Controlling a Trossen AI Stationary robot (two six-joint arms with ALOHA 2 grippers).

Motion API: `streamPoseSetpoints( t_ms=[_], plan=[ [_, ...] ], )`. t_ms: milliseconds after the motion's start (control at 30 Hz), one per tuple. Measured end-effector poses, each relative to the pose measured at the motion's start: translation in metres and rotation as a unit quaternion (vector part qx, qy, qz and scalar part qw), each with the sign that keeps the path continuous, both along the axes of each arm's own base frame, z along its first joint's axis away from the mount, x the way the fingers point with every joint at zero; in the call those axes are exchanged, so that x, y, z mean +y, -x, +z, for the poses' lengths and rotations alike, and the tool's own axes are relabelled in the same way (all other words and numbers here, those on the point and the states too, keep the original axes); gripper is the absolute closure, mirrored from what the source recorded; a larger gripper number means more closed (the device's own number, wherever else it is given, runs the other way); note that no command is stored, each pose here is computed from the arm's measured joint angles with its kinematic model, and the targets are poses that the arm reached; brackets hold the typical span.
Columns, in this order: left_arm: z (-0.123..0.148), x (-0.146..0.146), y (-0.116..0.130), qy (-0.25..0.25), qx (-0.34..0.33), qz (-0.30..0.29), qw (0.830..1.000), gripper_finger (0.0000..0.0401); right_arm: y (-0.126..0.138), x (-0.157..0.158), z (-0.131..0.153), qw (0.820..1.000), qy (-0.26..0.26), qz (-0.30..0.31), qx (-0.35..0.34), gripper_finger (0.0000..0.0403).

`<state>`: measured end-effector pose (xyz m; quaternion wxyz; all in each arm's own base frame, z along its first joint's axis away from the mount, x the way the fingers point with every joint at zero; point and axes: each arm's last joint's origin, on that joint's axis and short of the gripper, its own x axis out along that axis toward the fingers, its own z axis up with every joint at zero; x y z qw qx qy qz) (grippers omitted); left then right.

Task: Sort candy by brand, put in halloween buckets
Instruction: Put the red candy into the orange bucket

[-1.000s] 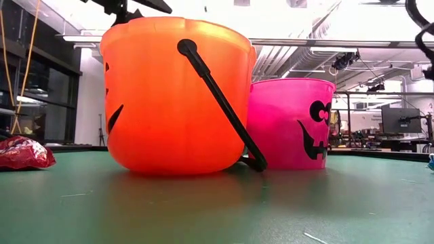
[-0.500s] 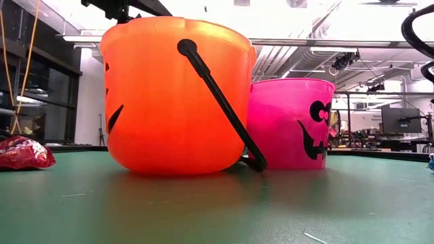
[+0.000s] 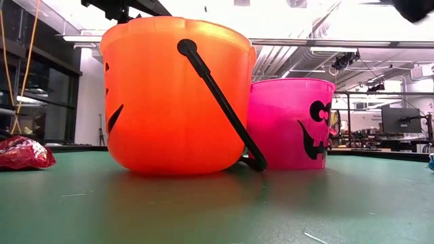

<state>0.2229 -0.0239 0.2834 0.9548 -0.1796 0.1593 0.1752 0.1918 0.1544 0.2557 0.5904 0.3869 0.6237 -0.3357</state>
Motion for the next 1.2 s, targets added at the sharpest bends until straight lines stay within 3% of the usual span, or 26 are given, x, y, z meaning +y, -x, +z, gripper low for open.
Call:
streamPoseSetpoints(
  t_ms=[67,167,333,467,567,700,833,933,1067,1200],
  plan=[
    [0.000,0.000,0.000,0.000,0.000,0.000,1.000,0.0188,-0.008,-0.004,0.019,0.996,0.040,-0.011,-0.082,0.0391],
    [0.000,0.000,0.000,0.000,0.000,0.000,1.000,0.0188,-0.024,-0.010,0.038,0.975,0.093,0.000,-0.200,0.0391],
    [0.000,-0.001,0.000,0.013,0.000,-0.017,1.000,0.0188,-0.073,-0.013,0.052,0.908,0.107,0.129,-0.383,0.0398],
    [0.000,-0.002,0.000,0.018,-0.001,-0.021,1.000,0.0188,-0.111,-0.021,0.049,0.850,0.144,0.234,-0.450,0.0395],
    [0.001,-0.002,0.000,0.019,-0.006,-0.022,1.000,0.0188,-0.135,-0.033,0.043,0.827,0.171,0.248,-0.476,0.0394],
    [0.001,-0.002,0.000,0.018,-0.006,-0.023,1.000,0.0188,-0.160,-0.042,0.023,0.819,0.136,0.273,-0.486,0.0391],
    [0.002,-0.002,0.000,-0.004,-0.004,-0.027,1.000,0.0188,-0.173,-0.045,0.003,0.835,0.117,0.271,-0.465,0.0364],
    [0.005,-0.002,0.001,-0.007,-0.014,-0.033,0.999,0.0188,-0.180,-0.048,-0.002,0.840,0.116,0.270,-0.456,0.0317],
    [0.012,-0.001,0.009,-0.003,-0.030,-0.041,0.999,0.0188,-0.184,-0.050,0.013,0.822,0.138,0.301,-0.463,0.0238],
    [0.021,-0.002,0.018,0.005,-0.049,-0.050,0.998,0.0188,-0.185,-0.056,0.036,0.822,0.155,0.347,-0.424,0.0173]
  ],
)
